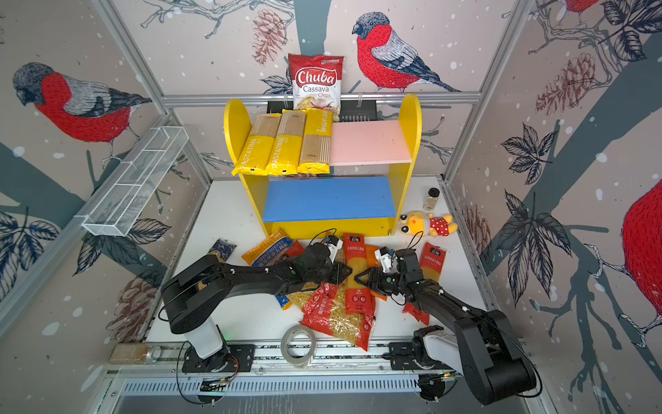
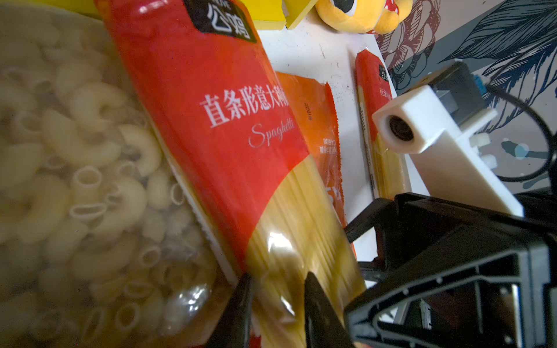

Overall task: Place and organize the pasta boxes and bags onto the shelf
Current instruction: 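Lift the red spaghetti package upright with both grippers toward the pink shelf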

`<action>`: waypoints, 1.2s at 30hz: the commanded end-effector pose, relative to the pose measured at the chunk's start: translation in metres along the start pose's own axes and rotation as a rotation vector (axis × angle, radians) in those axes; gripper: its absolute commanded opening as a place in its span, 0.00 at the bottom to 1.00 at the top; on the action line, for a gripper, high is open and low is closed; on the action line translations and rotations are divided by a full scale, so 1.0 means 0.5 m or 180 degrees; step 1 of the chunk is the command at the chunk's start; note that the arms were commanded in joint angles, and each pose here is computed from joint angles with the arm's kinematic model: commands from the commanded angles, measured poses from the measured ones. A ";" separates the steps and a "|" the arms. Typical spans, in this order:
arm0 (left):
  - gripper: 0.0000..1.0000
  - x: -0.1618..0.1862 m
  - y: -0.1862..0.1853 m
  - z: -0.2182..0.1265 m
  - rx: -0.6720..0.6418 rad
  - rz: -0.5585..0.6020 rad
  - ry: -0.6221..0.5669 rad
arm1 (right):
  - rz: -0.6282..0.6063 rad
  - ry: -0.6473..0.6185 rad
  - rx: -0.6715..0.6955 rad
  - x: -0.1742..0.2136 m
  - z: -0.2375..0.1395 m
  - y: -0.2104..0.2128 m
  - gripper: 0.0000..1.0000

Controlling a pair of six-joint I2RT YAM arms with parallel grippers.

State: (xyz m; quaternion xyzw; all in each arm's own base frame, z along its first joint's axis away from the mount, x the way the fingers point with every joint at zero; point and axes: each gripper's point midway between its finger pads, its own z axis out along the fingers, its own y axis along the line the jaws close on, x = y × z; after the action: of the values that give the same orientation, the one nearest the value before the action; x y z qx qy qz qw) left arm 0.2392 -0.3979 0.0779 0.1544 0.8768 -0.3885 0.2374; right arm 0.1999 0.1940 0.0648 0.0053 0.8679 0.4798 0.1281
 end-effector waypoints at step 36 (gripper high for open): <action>0.84 -0.197 -0.151 -0.358 0.1341 -0.0041 -0.1409 | -0.1788 -0.0615 -0.1348 -0.030 -0.118 0.420 0.15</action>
State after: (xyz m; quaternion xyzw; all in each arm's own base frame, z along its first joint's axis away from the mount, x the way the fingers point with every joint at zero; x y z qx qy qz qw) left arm 0.2400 -0.3180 0.2446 0.0923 0.7524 -0.5437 0.3603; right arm 0.1782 0.2516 0.2325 -0.1669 0.7506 0.5788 0.2716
